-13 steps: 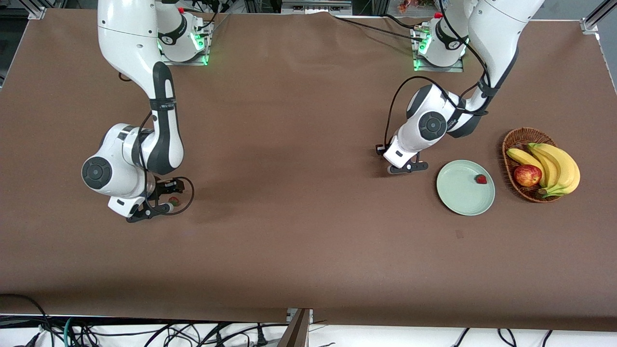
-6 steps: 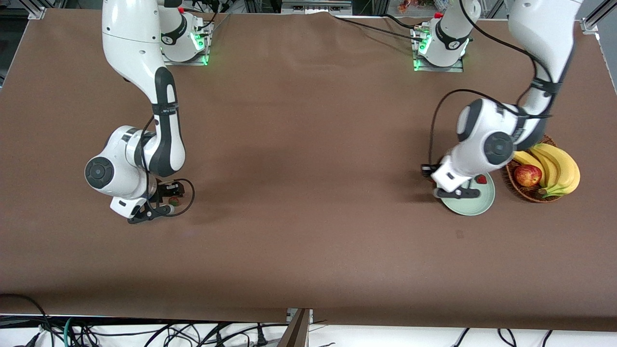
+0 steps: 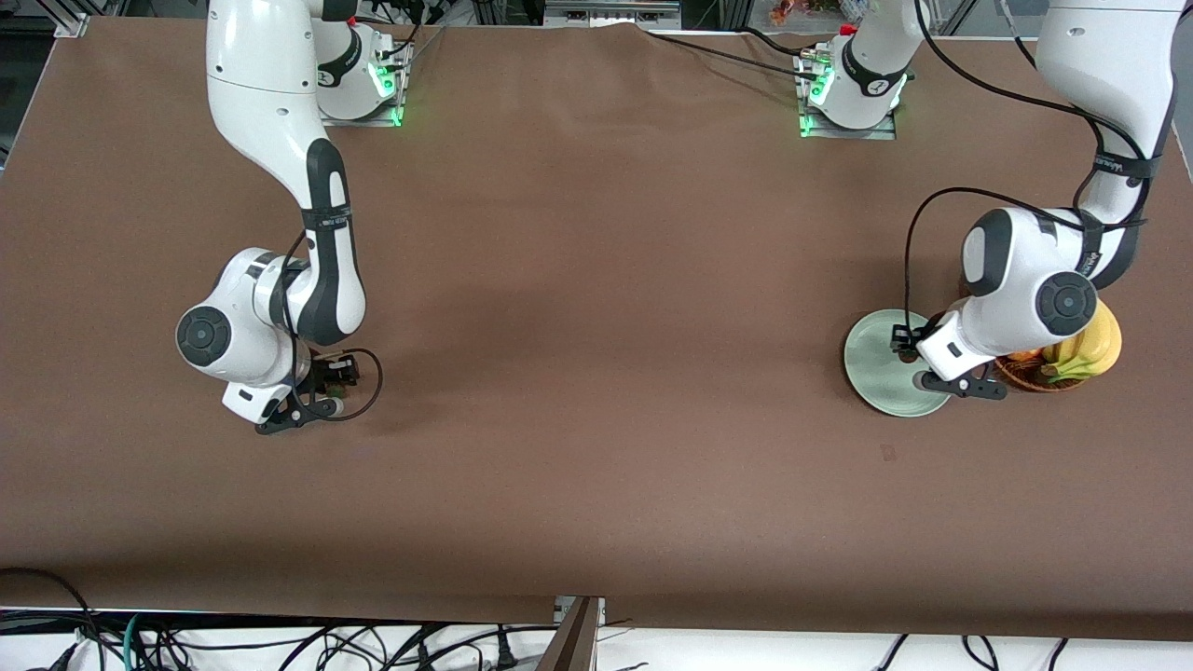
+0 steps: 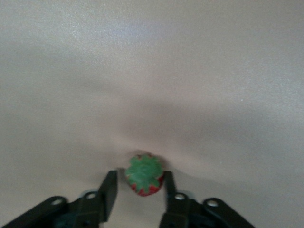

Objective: Collect all strawberries into plate
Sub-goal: 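Place the strawberry on the plate while the right gripper grasps the third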

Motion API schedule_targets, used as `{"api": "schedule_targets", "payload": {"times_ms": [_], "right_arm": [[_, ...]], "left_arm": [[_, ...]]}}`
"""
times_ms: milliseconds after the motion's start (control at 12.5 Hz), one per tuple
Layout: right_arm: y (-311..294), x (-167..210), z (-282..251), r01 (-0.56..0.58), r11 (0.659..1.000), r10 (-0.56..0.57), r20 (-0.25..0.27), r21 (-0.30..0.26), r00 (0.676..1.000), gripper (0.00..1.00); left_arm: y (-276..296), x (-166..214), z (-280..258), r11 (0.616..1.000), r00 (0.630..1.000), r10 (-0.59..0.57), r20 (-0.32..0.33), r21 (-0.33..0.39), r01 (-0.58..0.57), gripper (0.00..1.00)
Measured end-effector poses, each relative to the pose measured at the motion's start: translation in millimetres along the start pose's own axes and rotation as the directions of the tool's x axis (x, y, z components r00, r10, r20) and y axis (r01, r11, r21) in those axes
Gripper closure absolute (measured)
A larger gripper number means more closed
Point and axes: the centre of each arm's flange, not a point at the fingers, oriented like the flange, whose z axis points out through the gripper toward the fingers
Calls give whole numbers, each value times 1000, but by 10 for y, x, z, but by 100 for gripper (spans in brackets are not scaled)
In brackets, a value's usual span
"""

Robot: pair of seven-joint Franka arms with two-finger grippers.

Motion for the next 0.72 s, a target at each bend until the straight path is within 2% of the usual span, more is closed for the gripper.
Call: {"api": "schedule_targets", "payload": {"times_ms": [80, 160, 239, 319, 399, 718], "right_arm": [[2, 0, -1, 0, 1000, 0, 0, 0, 1000, 56], [4, 0, -1, 0, 1000, 0, -1, 0, 1000, 67], [3, 0, -1, 0, 1000, 0, -1, 0, 1000, 67], [3, 1, -4, 0, 1000, 0, -1, 0, 1000, 68], [0, 4, -6, 0, 1000, 0, -2, 1, 1000, 68], [-182, 113, -90, -8, 1000, 8, -23, 13, 1000, 68]], "left_arm": [[0, 4, 31, 1000, 1000, 3, 1, -1, -3, 63], [6, 14, 57, 1000, 1000, 4, -2, -1, -4, 63], [-3, 17, 71, 1000, 1000, 2, -5, -1, -2, 59], [-15, 18, 69, 1000, 1000, 0, -7, 0, 0, 59], [-22, 22, 63, 1000, 1000, -1, -11, 1, 1, 53], [7, 59, 4, 1000, 1000, 5, -25, 3, -5, 11]]}}
